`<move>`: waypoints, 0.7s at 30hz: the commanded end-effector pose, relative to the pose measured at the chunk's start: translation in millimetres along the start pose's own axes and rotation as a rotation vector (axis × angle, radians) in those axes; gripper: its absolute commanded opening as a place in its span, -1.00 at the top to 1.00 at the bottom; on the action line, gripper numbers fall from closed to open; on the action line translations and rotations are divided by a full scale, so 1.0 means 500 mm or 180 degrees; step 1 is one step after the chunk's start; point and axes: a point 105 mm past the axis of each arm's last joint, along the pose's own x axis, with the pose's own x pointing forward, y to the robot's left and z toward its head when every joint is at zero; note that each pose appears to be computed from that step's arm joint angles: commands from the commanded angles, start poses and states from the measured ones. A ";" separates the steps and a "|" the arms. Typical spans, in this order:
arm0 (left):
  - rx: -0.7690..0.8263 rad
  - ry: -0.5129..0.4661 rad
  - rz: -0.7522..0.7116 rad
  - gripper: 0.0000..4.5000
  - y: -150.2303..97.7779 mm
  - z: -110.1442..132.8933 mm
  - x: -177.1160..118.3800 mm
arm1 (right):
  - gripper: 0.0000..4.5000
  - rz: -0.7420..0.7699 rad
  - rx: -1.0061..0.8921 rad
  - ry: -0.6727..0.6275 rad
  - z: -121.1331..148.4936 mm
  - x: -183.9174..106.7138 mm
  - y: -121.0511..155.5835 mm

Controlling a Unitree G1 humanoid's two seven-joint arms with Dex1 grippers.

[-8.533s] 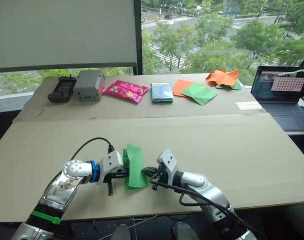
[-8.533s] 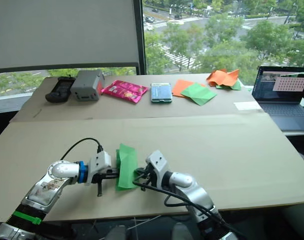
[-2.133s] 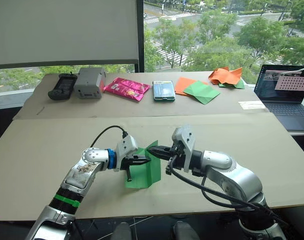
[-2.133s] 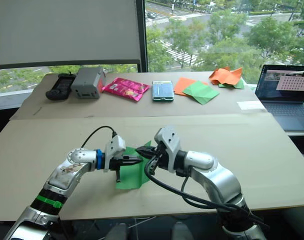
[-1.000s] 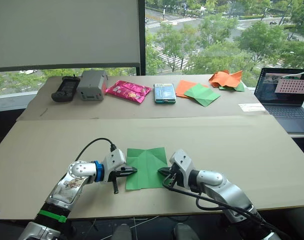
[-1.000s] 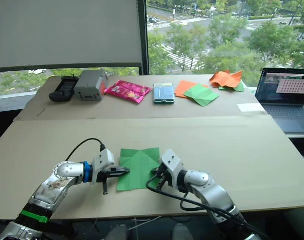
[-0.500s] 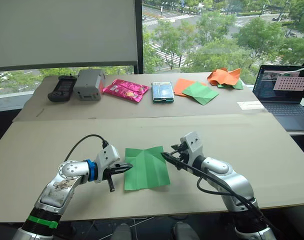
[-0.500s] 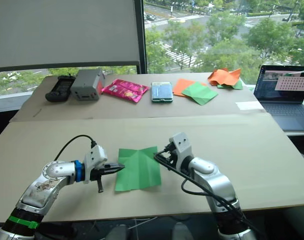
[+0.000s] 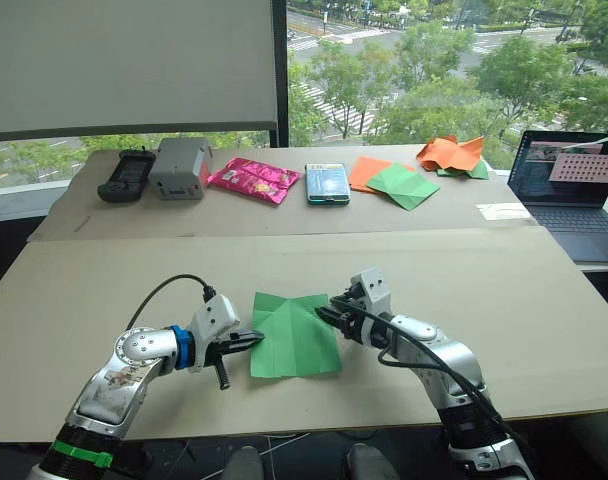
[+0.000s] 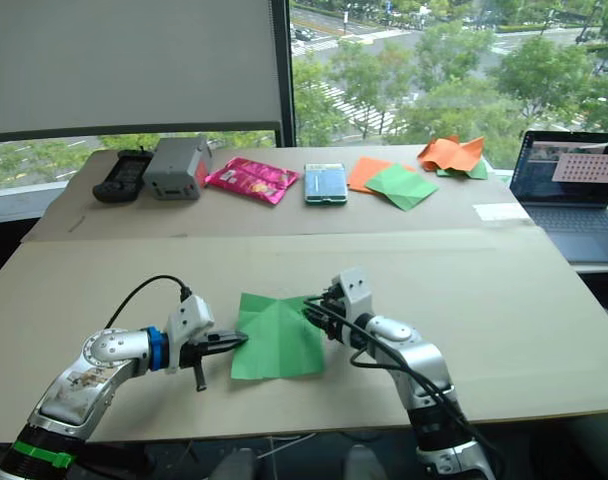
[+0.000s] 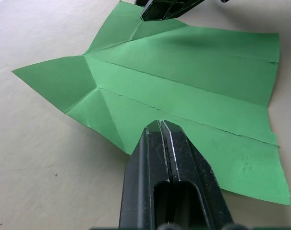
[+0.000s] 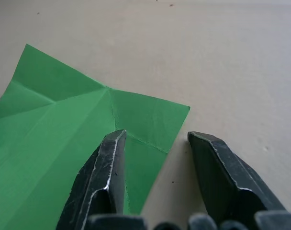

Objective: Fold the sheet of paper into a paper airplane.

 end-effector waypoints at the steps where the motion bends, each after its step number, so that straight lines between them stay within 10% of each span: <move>1: 0.0100 -0.0040 -0.0025 1.00 -0.006 0.014 -0.001 | 0.54 0.0116 -0.0006 -0.0096 0.015 0.002 0.013; 4: 0.0222 0.0115 -0.0045 1.00 -0.008 -0.003 0.000 | 0.98 0.0131 -0.0014 -0.0094 0.014 0.003 0.016; 16: 0.0237 0.0115 -0.0086 1.00 -0.004 -0.001 0.007 | 0.98 0.0226 -0.0588 -0.0491 0.061 -0.026 0.058; 21: 0.0212 0.0131 -0.0111 1.00 -0.001 -0.002 0.002 | 0.98 0.0085 -0.1780 -0.0611 0.059 -0.048 0.099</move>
